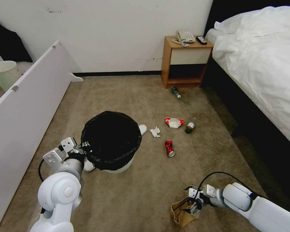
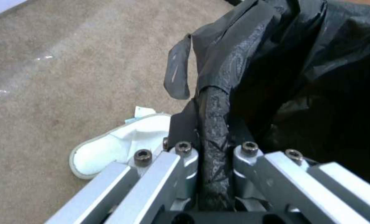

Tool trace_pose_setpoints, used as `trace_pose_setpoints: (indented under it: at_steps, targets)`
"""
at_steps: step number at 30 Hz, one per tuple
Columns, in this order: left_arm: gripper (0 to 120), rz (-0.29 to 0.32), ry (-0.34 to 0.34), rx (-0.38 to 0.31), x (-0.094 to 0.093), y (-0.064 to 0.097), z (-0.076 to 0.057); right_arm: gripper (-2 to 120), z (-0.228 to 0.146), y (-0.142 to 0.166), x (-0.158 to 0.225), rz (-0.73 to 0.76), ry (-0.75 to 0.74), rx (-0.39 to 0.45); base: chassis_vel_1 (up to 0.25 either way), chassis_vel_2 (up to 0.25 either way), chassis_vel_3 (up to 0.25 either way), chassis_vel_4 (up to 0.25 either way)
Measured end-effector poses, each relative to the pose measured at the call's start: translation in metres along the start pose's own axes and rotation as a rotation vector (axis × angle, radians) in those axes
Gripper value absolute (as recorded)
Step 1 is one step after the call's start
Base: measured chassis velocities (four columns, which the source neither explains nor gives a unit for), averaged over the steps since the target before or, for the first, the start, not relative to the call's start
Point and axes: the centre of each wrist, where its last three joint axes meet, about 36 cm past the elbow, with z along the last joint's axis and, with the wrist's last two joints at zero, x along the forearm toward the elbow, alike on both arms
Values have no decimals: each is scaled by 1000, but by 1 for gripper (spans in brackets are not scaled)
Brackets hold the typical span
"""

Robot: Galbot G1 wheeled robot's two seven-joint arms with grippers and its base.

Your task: Pick up the trash bin, then pick up the garbage from the floor and place it into the trash bin.

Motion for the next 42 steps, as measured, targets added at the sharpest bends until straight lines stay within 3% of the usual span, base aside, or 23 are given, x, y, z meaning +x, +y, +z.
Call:
trace_pose_setpoints:
  at_steps: [33,36,42]
  targets:
    - [4,-6,6,0,4,2,4,100,10,1,-34,-29,-48,-4,0,0,0,0]
    - [4,-5,5,-1,5,2,5,95,12,1,-35,-28,-55,6,0,0,0,0]
    - [4,-5,7,-2,6,2,6,70,14,0,-36,-35,-62,26,0,0,0,0]
